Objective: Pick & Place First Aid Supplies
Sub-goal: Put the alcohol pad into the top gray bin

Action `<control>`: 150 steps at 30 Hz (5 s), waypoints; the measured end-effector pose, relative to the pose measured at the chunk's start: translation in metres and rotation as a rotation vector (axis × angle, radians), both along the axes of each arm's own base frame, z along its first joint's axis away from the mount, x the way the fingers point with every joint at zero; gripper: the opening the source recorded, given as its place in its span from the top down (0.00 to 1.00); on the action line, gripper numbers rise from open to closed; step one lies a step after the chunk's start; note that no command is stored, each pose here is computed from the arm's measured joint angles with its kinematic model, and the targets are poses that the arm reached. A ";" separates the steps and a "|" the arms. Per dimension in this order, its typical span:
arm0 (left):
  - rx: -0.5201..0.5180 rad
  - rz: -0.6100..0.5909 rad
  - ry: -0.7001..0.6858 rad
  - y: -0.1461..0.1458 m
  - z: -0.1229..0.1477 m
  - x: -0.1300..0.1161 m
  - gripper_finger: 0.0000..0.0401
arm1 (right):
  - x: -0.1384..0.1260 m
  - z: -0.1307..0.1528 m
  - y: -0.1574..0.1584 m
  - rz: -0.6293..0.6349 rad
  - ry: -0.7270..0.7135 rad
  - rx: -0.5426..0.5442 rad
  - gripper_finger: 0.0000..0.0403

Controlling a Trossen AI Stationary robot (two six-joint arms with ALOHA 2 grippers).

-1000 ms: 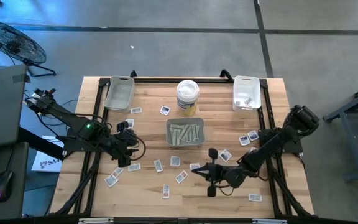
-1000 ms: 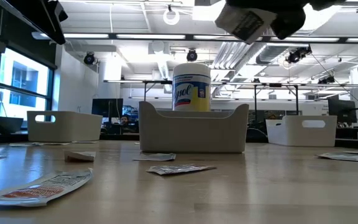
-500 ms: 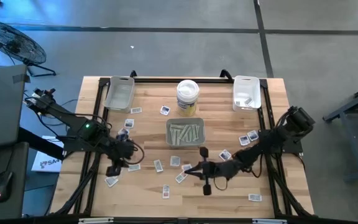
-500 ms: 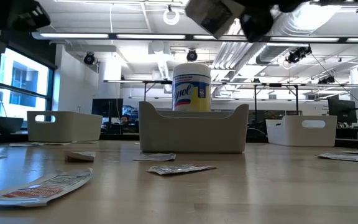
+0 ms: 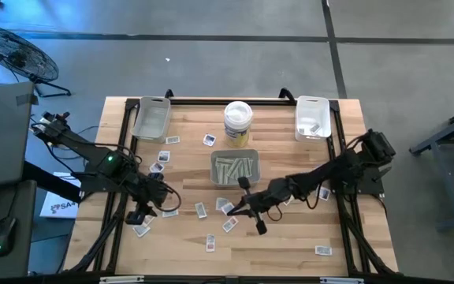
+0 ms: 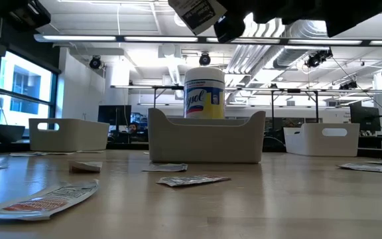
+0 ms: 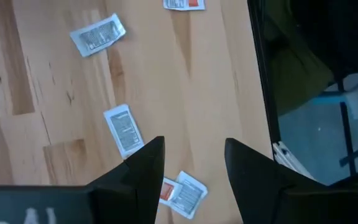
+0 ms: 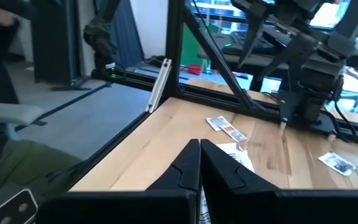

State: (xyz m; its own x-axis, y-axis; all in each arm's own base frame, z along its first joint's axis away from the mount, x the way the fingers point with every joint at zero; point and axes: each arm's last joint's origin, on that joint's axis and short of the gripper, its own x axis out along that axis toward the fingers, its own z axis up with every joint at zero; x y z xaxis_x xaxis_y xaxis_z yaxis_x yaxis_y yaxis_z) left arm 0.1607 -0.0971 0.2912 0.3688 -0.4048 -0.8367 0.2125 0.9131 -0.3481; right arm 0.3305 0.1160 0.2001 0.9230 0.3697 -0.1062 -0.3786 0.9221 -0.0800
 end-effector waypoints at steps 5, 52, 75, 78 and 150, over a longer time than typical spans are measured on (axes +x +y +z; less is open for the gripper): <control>0.101 0.039 -0.072 0.003 0.000 0.003 0.59 | 0.002 0.000 -0.007 0.011 -0.003 -0.004 1.00; 0.578 -0.203 -0.959 -0.029 -0.018 0.138 0.69 | 0.008 0.018 -0.027 0.139 -0.174 0.055 1.00; 0.677 -0.069 -0.801 -0.004 -0.001 0.110 1.00 | 0.002 0.026 -0.021 0.004 -0.258 -0.202 0.62; 0.740 0.119 -0.748 0.020 0.013 0.095 1.00 | 0.001 0.024 -0.016 0.023 -0.241 -0.205 0.55; 0.764 1.476 0.261 0.297 -0.056 -0.007 0.68 | -0.002 0.015 -0.006 -0.111 -0.076 -0.032 0.50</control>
State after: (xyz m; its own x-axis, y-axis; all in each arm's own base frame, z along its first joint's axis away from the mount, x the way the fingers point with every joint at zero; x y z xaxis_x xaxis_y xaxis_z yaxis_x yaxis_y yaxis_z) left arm 0.1539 0.2004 0.2349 -0.1346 0.6357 -0.7601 -0.9073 0.2292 0.3524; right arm 0.3284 0.1104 0.2155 0.9641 0.2620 -0.0444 -0.2656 0.9547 -0.1344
